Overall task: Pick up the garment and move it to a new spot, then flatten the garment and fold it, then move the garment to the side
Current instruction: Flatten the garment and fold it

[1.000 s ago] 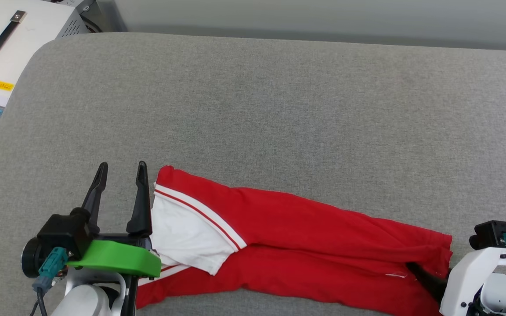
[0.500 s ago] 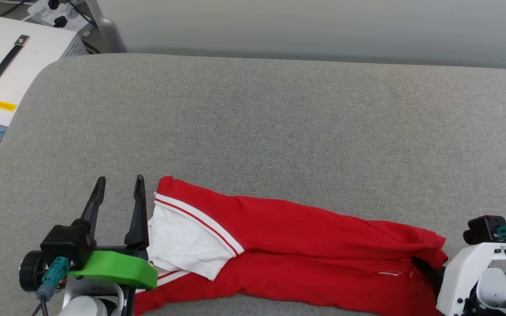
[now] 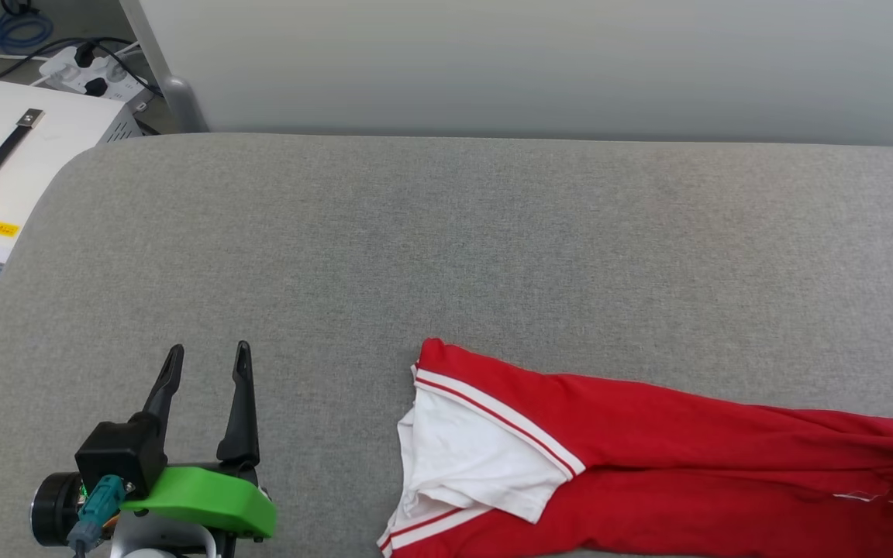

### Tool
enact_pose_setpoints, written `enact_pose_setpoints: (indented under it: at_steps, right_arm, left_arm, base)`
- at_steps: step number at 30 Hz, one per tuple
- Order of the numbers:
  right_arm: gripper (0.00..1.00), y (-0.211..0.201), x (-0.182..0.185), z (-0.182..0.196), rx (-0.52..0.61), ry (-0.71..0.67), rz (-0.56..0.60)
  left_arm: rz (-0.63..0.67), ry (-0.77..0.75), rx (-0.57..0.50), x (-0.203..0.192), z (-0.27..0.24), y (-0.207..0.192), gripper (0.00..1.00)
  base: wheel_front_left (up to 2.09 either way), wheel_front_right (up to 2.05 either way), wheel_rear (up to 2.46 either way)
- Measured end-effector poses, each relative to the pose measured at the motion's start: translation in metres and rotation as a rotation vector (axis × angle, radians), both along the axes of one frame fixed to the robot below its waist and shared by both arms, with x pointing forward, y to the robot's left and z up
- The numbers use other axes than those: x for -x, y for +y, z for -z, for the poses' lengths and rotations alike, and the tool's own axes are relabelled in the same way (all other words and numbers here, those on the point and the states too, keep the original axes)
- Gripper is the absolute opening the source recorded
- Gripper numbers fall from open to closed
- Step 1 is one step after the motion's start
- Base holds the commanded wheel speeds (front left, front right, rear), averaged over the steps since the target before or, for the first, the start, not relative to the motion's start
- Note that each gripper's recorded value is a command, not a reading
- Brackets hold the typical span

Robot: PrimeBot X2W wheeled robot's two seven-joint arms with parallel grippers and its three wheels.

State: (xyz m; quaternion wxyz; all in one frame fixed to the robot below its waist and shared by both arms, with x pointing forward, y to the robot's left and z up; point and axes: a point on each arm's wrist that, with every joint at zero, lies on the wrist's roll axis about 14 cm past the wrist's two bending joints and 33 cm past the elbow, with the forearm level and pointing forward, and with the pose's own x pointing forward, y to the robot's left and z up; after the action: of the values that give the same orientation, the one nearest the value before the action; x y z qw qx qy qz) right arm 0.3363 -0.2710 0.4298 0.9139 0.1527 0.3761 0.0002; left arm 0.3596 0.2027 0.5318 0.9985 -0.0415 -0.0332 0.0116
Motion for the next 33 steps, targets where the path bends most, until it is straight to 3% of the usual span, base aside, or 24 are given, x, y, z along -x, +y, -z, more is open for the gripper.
enact_pose_setpoints:
  at_steps: [3, 6, 10, 14, 25, 27, 28, 33]
  right_arm:
    - [0.0, -0.006, 0.002, -0.005, -0.057, -0.008, 0.048]
    - [0.0, 0.024, -0.001, -0.01, -0.306, -0.027, 0.071]
    - [0.0, 0.078, -0.002, -0.022, -0.618, -0.009, 0.008]
    - [0.0, 0.114, -0.005, -0.045, -0.859, -0.017, -0.086]
    - [0.0, 0.22, -0.017, -0.067, -1.158, 0.049, -0.322]
    - [0.0, 0.244, -0.02, -0.068, -1.174, 0.065, -0.358]
    - [0.0, 0.282, -0.021, -0.059, -1.171, 0.127, -0.415]
    - [0.0, 0.312, -0.02, -0.033, -1.12, 0.205, -0.434]
  left_arm:
    - [0.007, 0.003, -0.001, 0.0, 0.001, -0.002, 1.0]
    - [0.014, 0.002, 0.0, -0.001, 0.0, -0.005, 1.0]
    - [0.017, 0.002, 0.001, 0.001, 0.0, -0.006, 1.0]
    - [0.013, 0.006, 0.002, 0.003, 0.001, -0.005, 1.0]
    - [0.012, -0.006, 0.026, -0.002, -0.003, -0.007, 1.0]
    - [0.013, -0.016, 0.025, -0.006, -0.006, -0.007, 1.0]
    - [0.014, -0.013, 0.032, -0.013, -0.003, -0.007, 1.0]
    - [-0.001, 0.0, 0.034, -0.021, 0.004, -0.002, 1.0]
  base:
    - [0.0, 0.0, 0.0]
    - [0.0, 0.0, 0.0]
    - [0.0, 0.0, 0.0]
    - [0.0, 0.0, 0.0]
    - [0.0, 0.0, 0.0]
    - [0.0, 0.0, 0.0]
    - [0.0, 0.0, 0.0]
    - [0.0, 0.0, 0.0]
